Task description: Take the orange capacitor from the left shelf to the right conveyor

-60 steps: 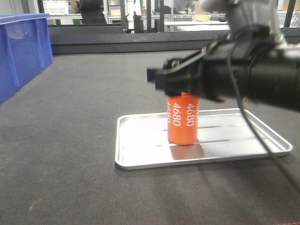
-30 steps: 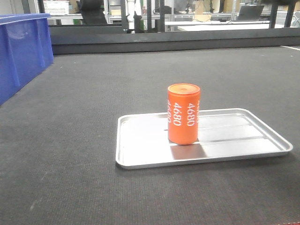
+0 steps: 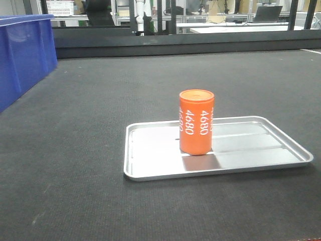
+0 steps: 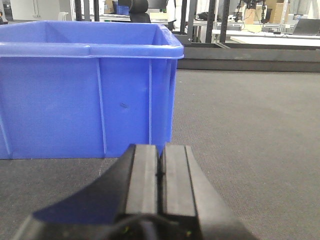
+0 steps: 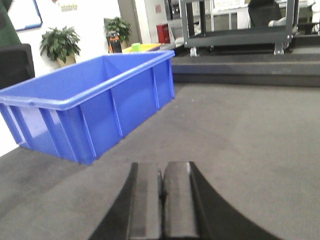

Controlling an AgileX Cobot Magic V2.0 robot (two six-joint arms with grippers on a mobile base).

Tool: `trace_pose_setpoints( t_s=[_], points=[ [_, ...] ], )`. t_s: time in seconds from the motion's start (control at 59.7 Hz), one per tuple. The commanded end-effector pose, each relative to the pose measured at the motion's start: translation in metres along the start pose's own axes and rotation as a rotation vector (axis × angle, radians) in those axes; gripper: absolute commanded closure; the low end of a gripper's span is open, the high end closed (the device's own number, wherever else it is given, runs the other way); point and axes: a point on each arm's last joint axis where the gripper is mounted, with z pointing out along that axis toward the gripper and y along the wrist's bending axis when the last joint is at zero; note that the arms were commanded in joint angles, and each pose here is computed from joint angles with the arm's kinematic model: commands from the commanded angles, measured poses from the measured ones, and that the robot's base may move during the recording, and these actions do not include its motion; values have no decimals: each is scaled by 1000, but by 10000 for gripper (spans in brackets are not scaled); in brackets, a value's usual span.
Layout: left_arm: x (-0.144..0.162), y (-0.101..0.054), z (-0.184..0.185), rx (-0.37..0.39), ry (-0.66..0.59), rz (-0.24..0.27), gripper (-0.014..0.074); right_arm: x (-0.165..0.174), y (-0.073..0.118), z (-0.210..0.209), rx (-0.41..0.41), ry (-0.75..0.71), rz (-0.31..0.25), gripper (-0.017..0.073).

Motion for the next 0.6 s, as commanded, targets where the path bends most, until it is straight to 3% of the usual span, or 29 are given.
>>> trace_pose_setpoints(
  t_s=[0.0, 0.117, 0.201, 0.402, 0.586],
  points=[
    [-1, 0, 0, 8, -76, -9, 720, -20, 1, -1, -2, -129, -40, 511],
    [-1, 0, 0, 8, -76, -9, 720, -27, -8, -4, 68, -190, -189, 511],
    [-1, 0, 0, 8, -76, -9, 720, -38, -18, -14, 155, -254, -263, 510],
    [-1, 0, 0, 8, -76, -9, 720, -59, -47, -55, 449, -367, -249, 510],
    [-1, 0, 0, 8, -76, -9, 720, -55, -38, -96, 555, -313, -301, 510]
  ],
)
